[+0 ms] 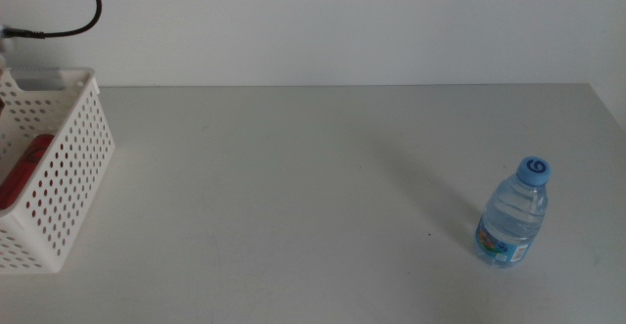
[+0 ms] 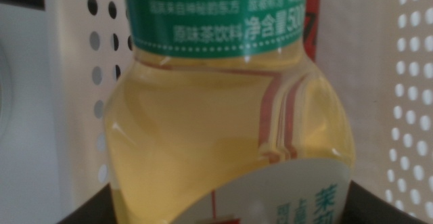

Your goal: Use arms to grab the bottles and put them into the dustbin to the left of the table.

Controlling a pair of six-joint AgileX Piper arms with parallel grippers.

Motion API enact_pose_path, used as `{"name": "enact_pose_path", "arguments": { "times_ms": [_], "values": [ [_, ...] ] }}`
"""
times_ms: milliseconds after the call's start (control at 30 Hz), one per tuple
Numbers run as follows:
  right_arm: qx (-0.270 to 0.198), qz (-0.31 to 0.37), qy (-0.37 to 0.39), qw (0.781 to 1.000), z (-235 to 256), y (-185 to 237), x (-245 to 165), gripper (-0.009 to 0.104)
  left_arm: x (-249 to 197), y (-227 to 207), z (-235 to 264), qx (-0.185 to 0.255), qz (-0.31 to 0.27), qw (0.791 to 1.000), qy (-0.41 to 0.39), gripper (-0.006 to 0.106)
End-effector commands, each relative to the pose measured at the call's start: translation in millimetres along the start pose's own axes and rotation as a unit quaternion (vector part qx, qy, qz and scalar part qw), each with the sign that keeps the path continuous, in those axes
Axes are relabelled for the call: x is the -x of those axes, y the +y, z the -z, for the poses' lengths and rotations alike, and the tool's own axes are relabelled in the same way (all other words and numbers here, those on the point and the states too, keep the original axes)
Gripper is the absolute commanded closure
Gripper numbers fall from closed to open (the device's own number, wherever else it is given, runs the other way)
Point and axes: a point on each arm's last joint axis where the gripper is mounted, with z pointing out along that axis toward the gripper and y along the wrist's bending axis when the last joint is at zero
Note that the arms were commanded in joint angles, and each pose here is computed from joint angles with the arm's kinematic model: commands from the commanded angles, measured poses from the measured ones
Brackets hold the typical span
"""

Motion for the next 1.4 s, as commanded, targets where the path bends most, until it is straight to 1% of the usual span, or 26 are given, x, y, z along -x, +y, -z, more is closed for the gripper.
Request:
{"name": "enact_pose_path", "arguments": {
  "times_ms": [0, 67, 167, 267, 300, 367, 467, 533, 600, 633, 733, 867, 1000, 1033, 1100, 1200, 1300, 1367],
  "values": [
    [-0.007, 0.007, -0.054, 0.998, 2.8, -1.0, 11.1, 0.001, 7.9, 7.4, 26.8, 0.035, -0.005, 0.998, -0.055, 0.102],
    [-0.007, 0.007, -0.054, 0.998, 2.8, -1.0, 11.1, 0.001, 10.0, 7.9, 18.8, 0.034, -0.005, 0.998, -0.053, 0.102],
    [-0.007, 0.007, -0.054, 0.998, 2.8, -1.0, 11.1, 0.001, 13.2, 7.1, 6.1, 0.028, -0.004, 0.998, -0.047, 0.099],
    [-0.007, 0.007, -0.054, 0.998, 2.8, -1.0, 11.1, 0.001, 14.3, 6.9, -7.2, 0.022, -0.004, 0.999, -0.033, 0.090],
    [-0.007, 0.007, -0.054, 0.998, 2.8, -1.0, 11.1, 0.001, 14.6, 6.3, -11.4, 0.018, -0.003, 0.999, -0.029, 0.085],
    [-0.007, 0.007, -0.054, 0.998, 2.8, -1.0, 11.1, 0.001, 14.9, 5.3, -14.9, 0.014, -0.004, 1.000, -0.026, 0.071],
    [-0.007, 0.007, -0.054, 0.998, 2.8, -1.0, 11.1, 0.001, 14.9, 5.3, -16.7, 0.013, -0.006, 1.000, -0.024, 0.045],
    [-0.007, 0.007, -0.054, 0.998, 2.8, -1.0, 11.1, 0.001, 14.9, 5.6, -16.7, 0.015, -0.009, 1.000, -0.024, 0.025],
    [-0.007, 0.007, -0.054, 0.998, 2.8, -1.0, 11.1, 0.001, 14.6, 5.5, -16.3, 0.015, -0.014, 1.000, -0.023, 0.009],
    [-0.007, 0.007, -0.054, 0.998, 2.8, -1.0, 11.1, 0.001, 14.6, 5.5, -15.5, 0.014, -0.018, 0.999, -0.023, 0.007],
    [-0.007, 0.007, -0.054, 0.998, 2.8, -1.0, 11.1, 0.001, 18.3, -0.3, -8.8, 0.009, -0.025, 0.999, -0.023, 0.007],
    [-0.007, 0.007, -0.054, 0.998, 2.8, -1.0, 11.1, 0.001, 27.9, -21.6, 11.7, 0.012, -0.054, 0.998, -0.040, 0.008],
    [-0.007, 0.007, -0.054, 0.998, 2.8, -1.0, 11.1, 0.001, 31.1, -44.6, 47.6, 0.013, -0.063, 0.994, -0.092, 0.011],
    [-0.007, 0.007, -0.054, 0.998, 2.8, -1.0, 11.1, 0.001, 31.0, -51.8, 59.9, 0.007, -0.062, 0.992, -0.111, 0.013],
    [-0.007, 0.007, -0.054, 0.998, 2.8, -1.0, 11.1, 0.001, 28.9, -64.7, 83.8, -0.003, -0.066, 0.987, -0.146, 0.015],
    [-0.007, 0.007, -0.054, 0.998, 2.8, -1.0, 11.1, 0.001, 20.2, -89.6, 121.6, -0.030, -0.085, 0.977, -0.193, 0.019],
    [-0.007, 0.007, -0.054, 0.998, 2.8, -1.0, 11.1, 0.001, 4.7, -113.3, 153.6, -0.042, -0.121, 0.963, -0.236, 0.022],
    [-0.007, 0.007, -0.054, 0.998, 2.8, -1.0, 11.1, 0.001, -7.1, -128.6, 171.3, -0.057, -0.149, 0.950, -0.268, 0.023]
  ]
}}
